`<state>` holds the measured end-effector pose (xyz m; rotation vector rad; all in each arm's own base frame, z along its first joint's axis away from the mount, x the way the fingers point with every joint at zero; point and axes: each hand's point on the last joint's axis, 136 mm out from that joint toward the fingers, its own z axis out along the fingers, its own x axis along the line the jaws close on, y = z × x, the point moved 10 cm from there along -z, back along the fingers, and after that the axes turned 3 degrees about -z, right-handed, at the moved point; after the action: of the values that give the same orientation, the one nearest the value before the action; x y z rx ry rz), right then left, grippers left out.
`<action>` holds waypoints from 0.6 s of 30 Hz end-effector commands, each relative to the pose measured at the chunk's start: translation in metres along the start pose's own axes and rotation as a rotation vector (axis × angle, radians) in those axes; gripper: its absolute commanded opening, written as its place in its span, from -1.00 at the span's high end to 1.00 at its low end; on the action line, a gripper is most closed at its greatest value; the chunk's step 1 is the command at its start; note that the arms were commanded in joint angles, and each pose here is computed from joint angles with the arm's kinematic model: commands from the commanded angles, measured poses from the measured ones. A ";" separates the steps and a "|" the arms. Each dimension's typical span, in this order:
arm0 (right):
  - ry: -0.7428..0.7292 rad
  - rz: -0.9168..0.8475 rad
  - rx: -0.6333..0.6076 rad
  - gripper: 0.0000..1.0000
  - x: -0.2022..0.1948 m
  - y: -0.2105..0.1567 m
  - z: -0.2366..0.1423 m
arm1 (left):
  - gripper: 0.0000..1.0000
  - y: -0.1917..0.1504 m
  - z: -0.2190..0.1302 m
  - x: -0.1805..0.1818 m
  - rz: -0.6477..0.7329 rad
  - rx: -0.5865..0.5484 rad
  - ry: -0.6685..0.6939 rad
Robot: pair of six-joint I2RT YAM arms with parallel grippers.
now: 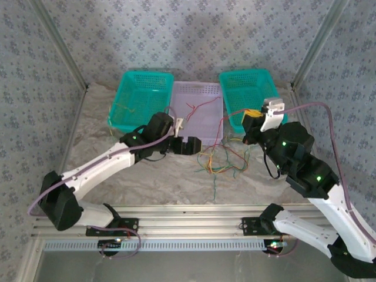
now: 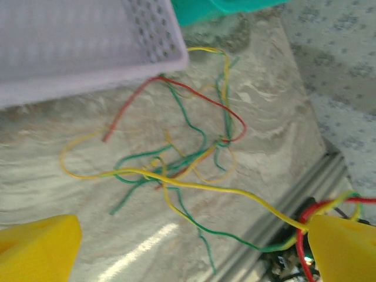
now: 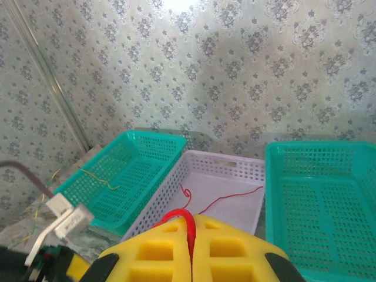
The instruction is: Untangle the cables
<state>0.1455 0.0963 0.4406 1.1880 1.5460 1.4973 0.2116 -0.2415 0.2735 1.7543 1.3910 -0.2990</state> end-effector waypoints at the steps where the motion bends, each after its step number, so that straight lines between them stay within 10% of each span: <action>1: 0.074 0.065 -0.057 1.00 0.003 0.016 -0.006 | -0.98 -0.002 0.000 -0.001 -0.106 -0.065 -0.115; 18: 0.175 0.115 -0.115 1.00 0.005 0.016 -0.014 | -0.87 -0.004 0.041 0.013 -0.331 -0.014 -0.202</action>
<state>0.1368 0.0953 0.4523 1.1433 1.5324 1.7104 0.2205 -0.2605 0.2325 1.4769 1.5484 -0.5921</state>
